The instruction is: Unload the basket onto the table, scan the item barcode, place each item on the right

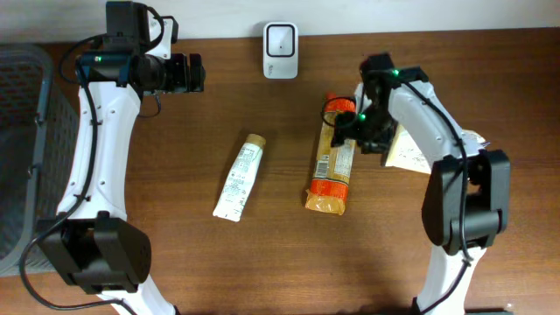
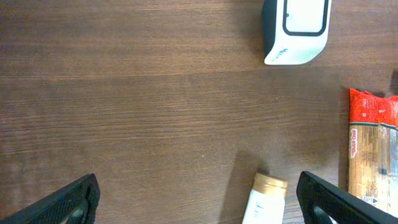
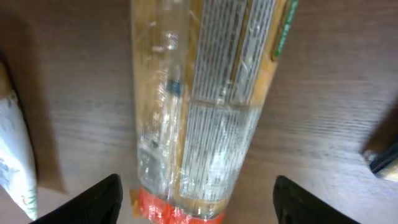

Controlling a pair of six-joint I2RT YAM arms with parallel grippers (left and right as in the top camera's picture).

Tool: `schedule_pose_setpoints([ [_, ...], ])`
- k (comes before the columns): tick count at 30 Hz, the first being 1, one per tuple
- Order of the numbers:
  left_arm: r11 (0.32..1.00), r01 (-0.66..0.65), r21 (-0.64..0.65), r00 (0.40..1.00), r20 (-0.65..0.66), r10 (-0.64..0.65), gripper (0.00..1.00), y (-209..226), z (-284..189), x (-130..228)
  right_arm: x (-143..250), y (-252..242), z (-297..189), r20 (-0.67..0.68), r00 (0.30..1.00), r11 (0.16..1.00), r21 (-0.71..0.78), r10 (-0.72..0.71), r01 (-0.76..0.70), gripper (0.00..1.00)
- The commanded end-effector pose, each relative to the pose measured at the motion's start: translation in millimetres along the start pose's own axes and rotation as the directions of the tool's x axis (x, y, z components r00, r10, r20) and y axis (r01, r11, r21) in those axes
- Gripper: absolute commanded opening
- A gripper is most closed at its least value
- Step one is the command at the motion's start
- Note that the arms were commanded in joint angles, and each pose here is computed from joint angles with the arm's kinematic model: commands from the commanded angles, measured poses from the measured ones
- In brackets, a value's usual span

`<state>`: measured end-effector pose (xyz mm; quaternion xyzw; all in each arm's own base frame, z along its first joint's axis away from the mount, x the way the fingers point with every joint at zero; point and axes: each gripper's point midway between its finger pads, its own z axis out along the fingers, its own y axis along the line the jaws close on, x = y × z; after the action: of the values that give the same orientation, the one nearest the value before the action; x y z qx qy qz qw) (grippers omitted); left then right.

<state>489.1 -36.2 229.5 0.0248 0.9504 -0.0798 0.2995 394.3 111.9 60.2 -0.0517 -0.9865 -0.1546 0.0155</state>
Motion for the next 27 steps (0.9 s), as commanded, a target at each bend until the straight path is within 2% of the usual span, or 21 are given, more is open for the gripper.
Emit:
schedule_pose_setpoints([
  [1,1.000,-0.002,0.000,1.000,0.001,0.002,0.99,0.3,-0.1,-0.4,10.6,-9.1,21.2,-0.044,0.999,0.991,-0.132,0.016,-0.021,0.77],
  [8,1.000,-0.002,0.000,1.000,0.001,0.002,0.99,0.3,-0.1,-0.4,7.0,-18.9,64.9,0.031,0.997,0.979,-0.197,0.066,-0.059,0.75],
  [15,1.000,-0.002,0.000,1.000,0.001,0.002,0.99,0.4,-0.1,-0.4,-5.4,-13.1,73.6,0.068,0.990,0.967,-0.233,0.127,-0.108,0.68],
  [18,1.000,-0.002,0.000,1.000,0.001,0.002,0.99,0.4,-0.1,-0.4,-8.1,-14.5,82.9,0.046,0.980,0.952,-0.249,0.195,-0.178,0.67],
  [23,1.000,-0.002,0.000,1.000,0.001,0.002,0.99,0.4,-0.1,-0.4,-18.0,14.3,92.2,0.105,0.987,0.956,-0.277,0.126,-0.092,0.49],
  [24,1.000,-0.002,0.000,1.000,0.001,0.002,0.99,0.4,-0.1,-0.4,-18.8,15.6,92.1,0.109,0.987,0.956,-0.280,0.122,-0.087,0.36],
  [25,1.000,-0.002,0.000,1.000,0.001,0.002,0.99,0.4,-0.1,-0.4,-18.2,17.2,91.7,0.105,0.987,0.954,-0.289,0.121,-0.086,0.17],
  [26,1.000,-0.002,0.000,1.000,0.001,0.002,0.99,0.3,-0.1,-0.4,-18.8,20.2,90.7,0.105,0.988,0.949,-0.304,0.116,-0.079,0.10],
  [27,1.000,-0.002,0.000,1.000,0.001,0.002,0.99,0.4,-0.1,-0.4,-19.4,23.4,90.7,0.109,0.988,0.948,-0.310,0.108,-0.070,0.07],
])
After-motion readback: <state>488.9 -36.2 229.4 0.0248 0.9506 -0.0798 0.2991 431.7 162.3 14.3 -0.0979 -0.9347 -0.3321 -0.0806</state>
